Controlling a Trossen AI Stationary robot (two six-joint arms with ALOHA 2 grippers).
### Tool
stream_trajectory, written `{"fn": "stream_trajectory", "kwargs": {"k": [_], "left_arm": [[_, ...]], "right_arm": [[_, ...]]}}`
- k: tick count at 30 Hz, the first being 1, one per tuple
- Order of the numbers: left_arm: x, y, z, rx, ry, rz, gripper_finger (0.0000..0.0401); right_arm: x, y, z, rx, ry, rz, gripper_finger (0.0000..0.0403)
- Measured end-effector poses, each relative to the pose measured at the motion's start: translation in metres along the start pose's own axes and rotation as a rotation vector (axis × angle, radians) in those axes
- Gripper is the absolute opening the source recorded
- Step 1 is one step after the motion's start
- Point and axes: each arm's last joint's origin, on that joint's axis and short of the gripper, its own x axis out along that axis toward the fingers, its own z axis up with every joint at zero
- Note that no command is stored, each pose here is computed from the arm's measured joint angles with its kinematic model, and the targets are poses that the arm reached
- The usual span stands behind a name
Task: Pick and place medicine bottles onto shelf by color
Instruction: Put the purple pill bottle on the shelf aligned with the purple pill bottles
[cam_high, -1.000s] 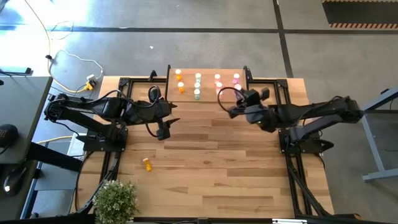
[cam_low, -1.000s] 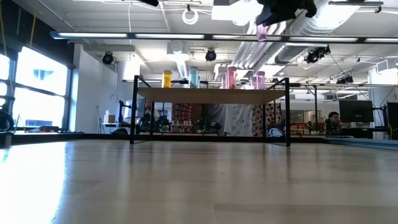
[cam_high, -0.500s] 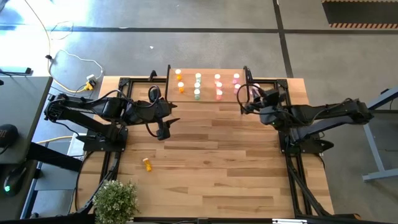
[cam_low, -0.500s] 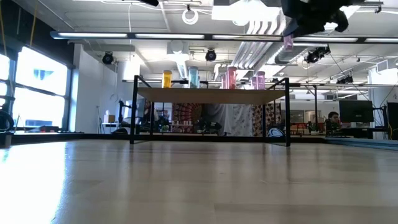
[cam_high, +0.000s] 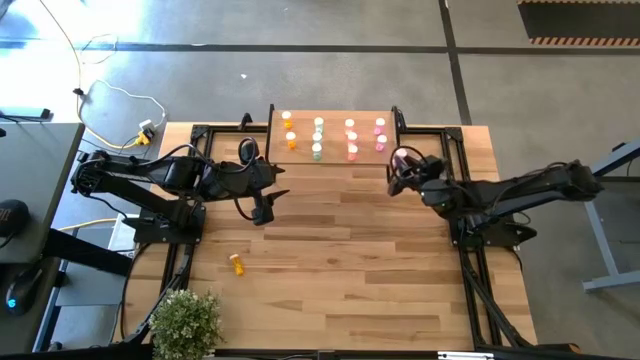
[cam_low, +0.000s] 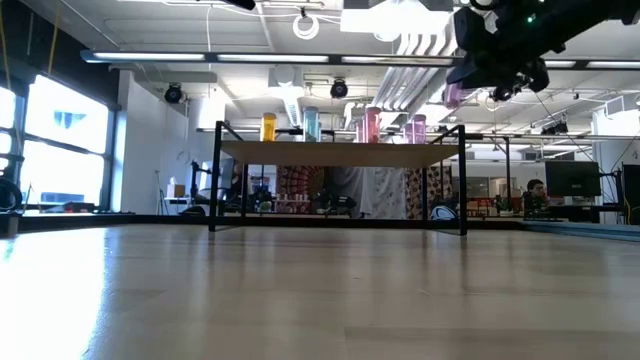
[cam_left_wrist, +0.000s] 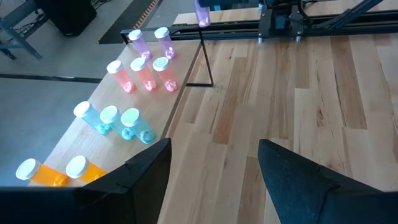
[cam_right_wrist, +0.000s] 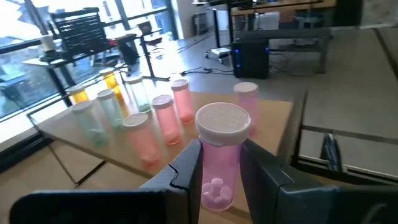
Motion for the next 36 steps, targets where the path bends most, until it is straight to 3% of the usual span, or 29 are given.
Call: {"fn": "stream_trajectory", "kwargs": {"k": [14,36], "left_arm": [[0.0,0.0,0.0,-0.001,-0.002,0.0,0.0229],[0.0,0.0,0.003,-0.013,-0.026,0.0,0.0229]], "right_arm": [[0.021,0.02,-0.019,-0.096,-0.011,0.022,0.0079],[0.057,0.008,-0.024,-0.169,0.069,0.035,0.0079]]}}
